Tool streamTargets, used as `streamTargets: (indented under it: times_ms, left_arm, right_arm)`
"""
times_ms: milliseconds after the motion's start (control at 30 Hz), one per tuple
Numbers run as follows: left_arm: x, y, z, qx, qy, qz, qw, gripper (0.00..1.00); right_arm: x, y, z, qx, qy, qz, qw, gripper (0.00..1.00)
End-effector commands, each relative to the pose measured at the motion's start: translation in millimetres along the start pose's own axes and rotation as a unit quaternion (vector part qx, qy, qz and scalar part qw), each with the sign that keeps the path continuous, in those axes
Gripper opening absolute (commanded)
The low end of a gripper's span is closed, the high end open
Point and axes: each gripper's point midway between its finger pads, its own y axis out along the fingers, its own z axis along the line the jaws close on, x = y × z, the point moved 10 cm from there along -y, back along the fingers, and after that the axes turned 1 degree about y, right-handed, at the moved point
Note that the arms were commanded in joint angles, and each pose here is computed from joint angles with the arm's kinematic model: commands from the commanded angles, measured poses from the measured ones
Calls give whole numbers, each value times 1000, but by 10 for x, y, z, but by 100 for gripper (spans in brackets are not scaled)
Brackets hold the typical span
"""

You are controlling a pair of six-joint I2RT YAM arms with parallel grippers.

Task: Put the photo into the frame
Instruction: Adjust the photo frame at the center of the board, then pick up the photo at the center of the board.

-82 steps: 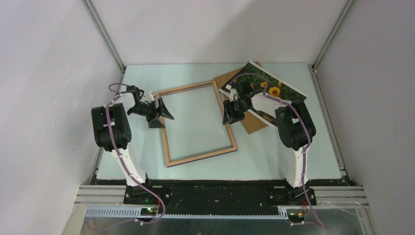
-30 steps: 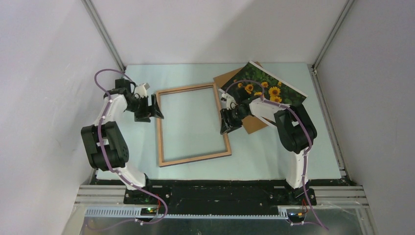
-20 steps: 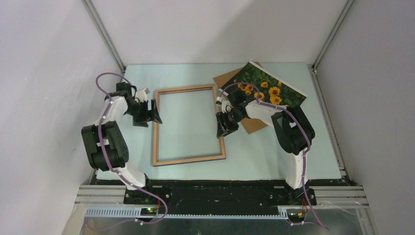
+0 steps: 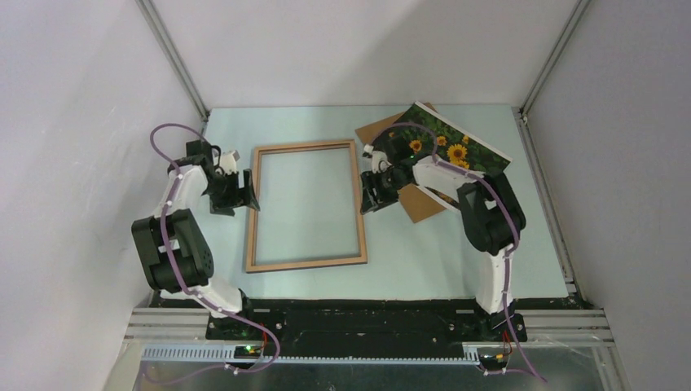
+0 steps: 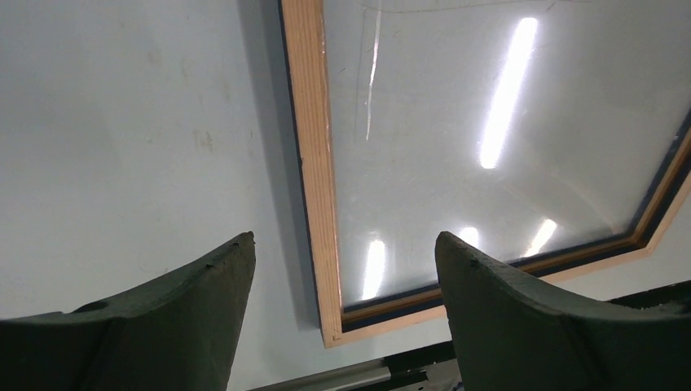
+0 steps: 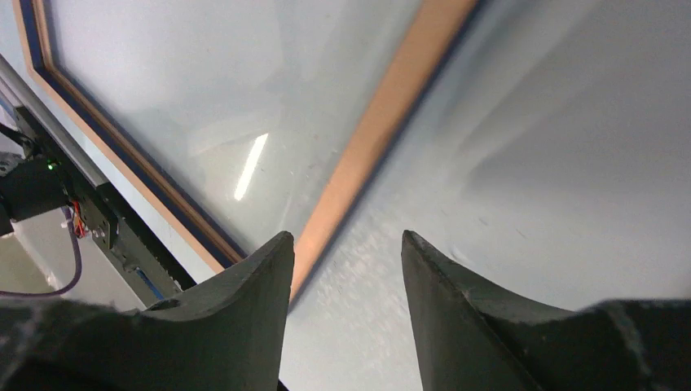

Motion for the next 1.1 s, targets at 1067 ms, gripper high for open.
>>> streamTargets:
  times_ms: [1067]
  left_arm:
    - [-257,-877,-811,-104,155,-209,960,100]
  right_arm:
    - [-926,-2423,-1802,-190,297,-221,909,75]
